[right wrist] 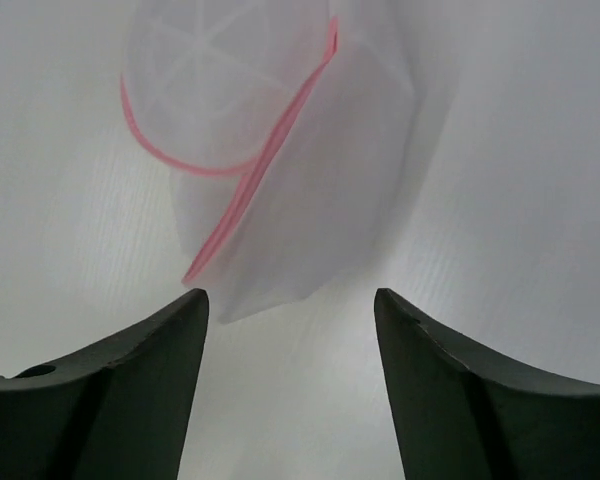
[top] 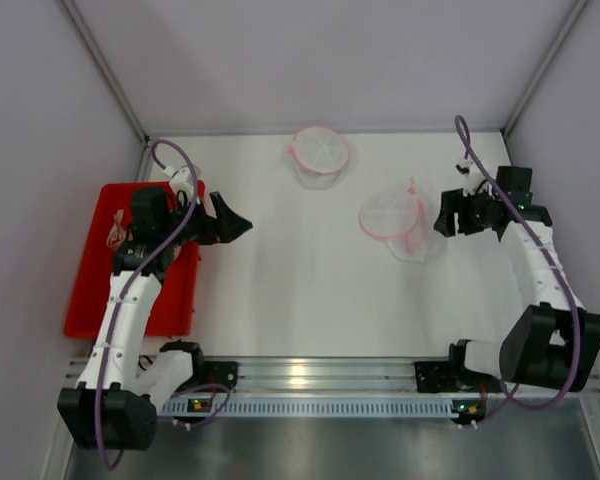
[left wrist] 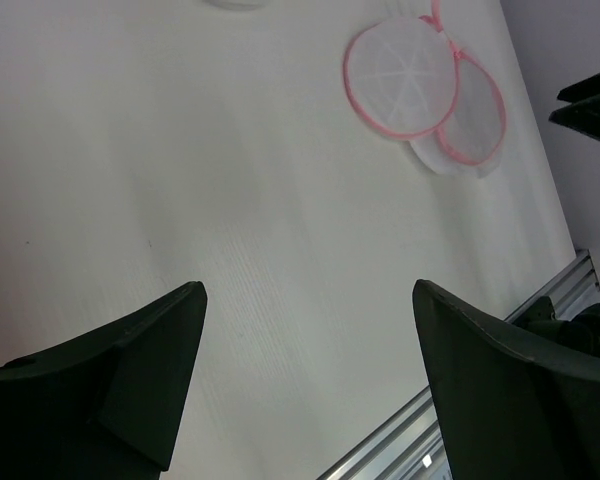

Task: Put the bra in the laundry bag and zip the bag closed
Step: Adjust the laundry bag at the center of the board.

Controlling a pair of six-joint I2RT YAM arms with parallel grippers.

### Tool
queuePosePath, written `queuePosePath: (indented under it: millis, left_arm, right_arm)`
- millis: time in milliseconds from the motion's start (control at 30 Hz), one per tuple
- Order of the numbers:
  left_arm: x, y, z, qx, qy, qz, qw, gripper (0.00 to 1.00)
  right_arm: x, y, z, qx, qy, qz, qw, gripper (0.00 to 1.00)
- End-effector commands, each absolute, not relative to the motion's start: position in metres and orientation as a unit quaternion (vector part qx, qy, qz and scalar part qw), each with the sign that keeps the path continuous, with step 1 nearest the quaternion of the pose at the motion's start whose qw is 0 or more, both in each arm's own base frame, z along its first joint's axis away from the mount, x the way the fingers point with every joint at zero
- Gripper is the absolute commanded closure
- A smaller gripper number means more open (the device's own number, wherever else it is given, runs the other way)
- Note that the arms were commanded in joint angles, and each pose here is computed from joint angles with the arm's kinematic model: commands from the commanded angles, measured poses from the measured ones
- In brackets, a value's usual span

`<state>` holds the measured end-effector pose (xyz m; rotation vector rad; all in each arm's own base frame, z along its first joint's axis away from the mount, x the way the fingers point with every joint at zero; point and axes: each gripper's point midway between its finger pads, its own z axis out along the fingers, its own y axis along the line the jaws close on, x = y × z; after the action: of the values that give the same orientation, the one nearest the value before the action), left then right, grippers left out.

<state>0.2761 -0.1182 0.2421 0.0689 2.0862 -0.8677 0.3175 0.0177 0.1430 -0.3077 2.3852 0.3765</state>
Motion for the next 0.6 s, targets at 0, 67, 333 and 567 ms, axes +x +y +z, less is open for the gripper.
queuePosePath:
  millis: [0,67,333,567]
  left_arm:
    - [0.280,-0.117,0.258,0.045,0.823,-0.341,0.453,0.10]
    - [0.281,-0.116,0.256,0.043,0.824,-0.340,0.451,0.10]
    - [0.287,-0.116,0.261,0.038,0.825,-0.339,0.452,0.10]
    - [0.285,-0.112,0.264,0.054,0.820,-0.324,0.470,0.08]
  right_arm:
    - [0.347,0.008,0.199,-0.224,0.868,0.030,0.442,0.31]
    - [0.345,0.045,0.203,-0.300,0.842,0.022,0.448,0.28]
    - [0.368,0.150,0.152,-0.487,0.773,-0.053,0.404,0.30]
    - [0.380,0.173,0.105,-0.595,0.720,-0.108,0.340,0.29]
